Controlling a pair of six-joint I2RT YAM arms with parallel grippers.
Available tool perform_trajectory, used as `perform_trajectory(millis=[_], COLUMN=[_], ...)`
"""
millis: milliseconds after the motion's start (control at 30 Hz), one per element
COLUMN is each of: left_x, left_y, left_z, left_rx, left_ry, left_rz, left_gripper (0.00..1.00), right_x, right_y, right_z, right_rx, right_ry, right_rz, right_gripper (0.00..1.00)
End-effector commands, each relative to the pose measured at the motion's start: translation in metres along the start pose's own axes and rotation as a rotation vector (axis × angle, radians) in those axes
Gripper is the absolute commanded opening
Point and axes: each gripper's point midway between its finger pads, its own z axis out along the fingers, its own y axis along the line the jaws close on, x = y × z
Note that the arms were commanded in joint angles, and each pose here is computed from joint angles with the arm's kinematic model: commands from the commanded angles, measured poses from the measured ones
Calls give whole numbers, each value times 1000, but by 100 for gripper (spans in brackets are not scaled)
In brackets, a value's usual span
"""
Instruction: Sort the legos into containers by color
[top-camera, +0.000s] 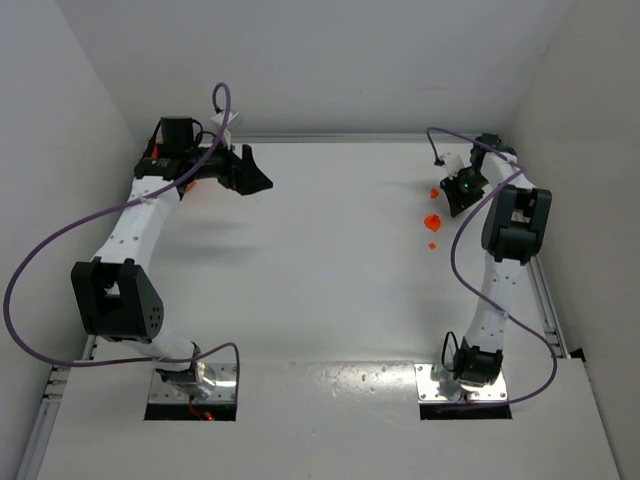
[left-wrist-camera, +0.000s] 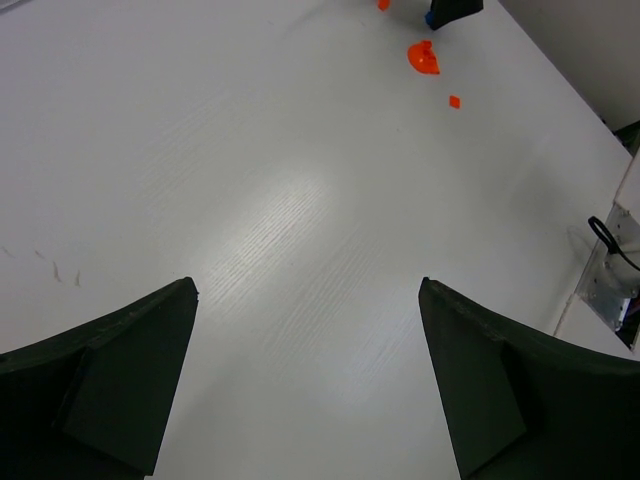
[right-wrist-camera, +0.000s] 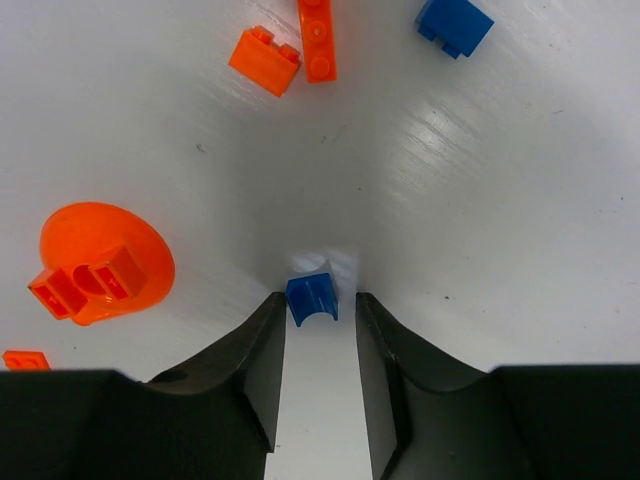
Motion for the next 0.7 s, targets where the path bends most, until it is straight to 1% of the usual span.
perform_trajectory(millis=[0,67,100,200,233,267,367,400,433,467,500,533,567,600,633,667], left_x=[-7,-7,-7,-7,-11,-9,-6,0,-4,6,6,10,7,2,2,3], left_y=[-3,-1,1,10,6,3,-7,-9,-12,-15,-22,-21,-24,-32,-36,-44], left_z=[6,5,5,2,-1,-3,-5,-5,-4,-8,-9,-7,-10,-10,-10,-7], left_rx=[0,-10,-23,-93,-94,-94,-54,-53,-37,-25,2,2,3,16,39,70], left_ry=[-22,-21,-19,-28,-39,-43,-56,-57,-86,-97,-118,-154,-175,-188,-187,-181], left_rz=[22,22,22,5,16,20,33,11,27,5,10,31,42,67,70,75], left_gripper=[99,99,99,99,99,99,99,99,99,99,99,99,99,99,99,99], right_x=[-9,-2,-2,-3,-3,-7,-31,-50,-62,-80,-89,-110,-120,-126,-137,-150], right_y=[-3,-1,1,11,15,20,52,81,97,136,155,186,200,213,229,241], right_z=[5,8,6,1,1,-13,-39,-61,-74,-92,-99,-118,-125,-128,-139,-139], right_rx=[6,5,5,-20,-40,-51,-156,-258,-324,-482,-565,-696,-765,-827,-935,-978], right_ry=[-22,-6,-6,-8,-9,-26,-122,-187,-228,-277,-296,-353,-348,-343,-359,-381], right_rz=[-43,-51,-51,-57,-53,-54,3,66,101,184,223,232,310,353,390,382], right_gripper=[34,30,26,18,18,16,16,16,15,15,15,15,14,14,13,13])
